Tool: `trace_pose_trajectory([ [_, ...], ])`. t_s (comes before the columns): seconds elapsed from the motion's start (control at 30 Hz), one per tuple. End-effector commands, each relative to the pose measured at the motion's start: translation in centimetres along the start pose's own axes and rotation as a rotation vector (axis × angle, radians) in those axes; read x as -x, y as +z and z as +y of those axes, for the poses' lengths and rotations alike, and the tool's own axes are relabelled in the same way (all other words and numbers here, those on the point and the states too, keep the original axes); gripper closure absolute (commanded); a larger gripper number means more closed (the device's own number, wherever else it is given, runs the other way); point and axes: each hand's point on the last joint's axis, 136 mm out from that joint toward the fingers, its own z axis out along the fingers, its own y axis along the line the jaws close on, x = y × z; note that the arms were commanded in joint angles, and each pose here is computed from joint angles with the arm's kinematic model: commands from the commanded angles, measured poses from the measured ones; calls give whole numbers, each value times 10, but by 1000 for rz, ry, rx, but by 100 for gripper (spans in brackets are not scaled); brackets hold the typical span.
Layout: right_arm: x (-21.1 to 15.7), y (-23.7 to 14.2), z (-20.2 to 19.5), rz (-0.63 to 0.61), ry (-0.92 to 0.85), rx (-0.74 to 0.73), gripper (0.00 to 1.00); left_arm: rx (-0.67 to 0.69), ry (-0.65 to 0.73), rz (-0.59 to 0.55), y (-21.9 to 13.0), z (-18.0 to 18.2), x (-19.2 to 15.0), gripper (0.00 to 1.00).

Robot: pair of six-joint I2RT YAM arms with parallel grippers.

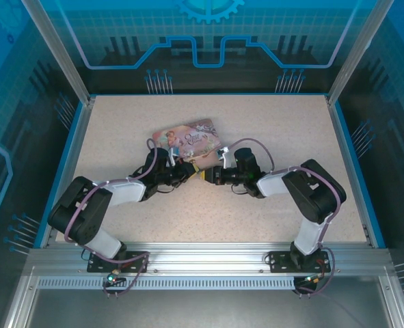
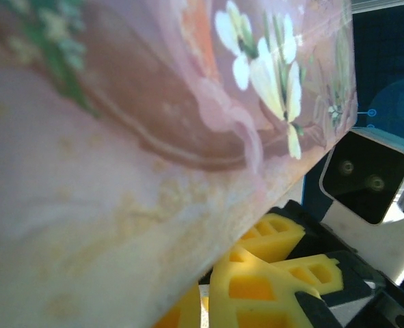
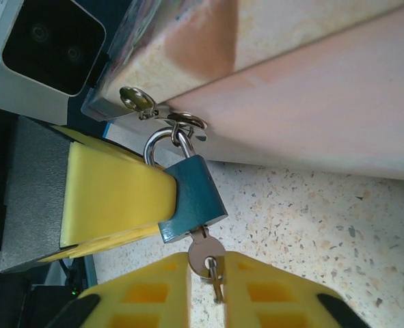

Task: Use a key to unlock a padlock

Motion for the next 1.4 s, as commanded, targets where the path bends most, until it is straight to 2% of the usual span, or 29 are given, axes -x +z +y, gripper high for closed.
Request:
trace_pose_trajectory([
  [0.0,10,-9,10,-26,-103,15,76,59,-39,10,0,20,-5,100],
  [0.2,-1,-21,-3,-11,-169,-52,59,64,-51,1,0,19,-3,100],
  [0.37,0,-28,-7,6,-229,-99,54,60,-46,0,0,17,-2,100],
  [0.53,2,-29,-9,13,-254,-129,53,72,-46,8,0,21,-4,100],
  [0.87,8,-33,-14,9,-283,-189,52,131,-98,25,7,53,-15,100],
  [1.1,9,-35,-14,9,-290,-198,51,160,-133,17,10,68,-17,67],
  [1.37,9,-38,-16,14,-309,-216,48,183,-114,-15,-5,66,-17,48],
])
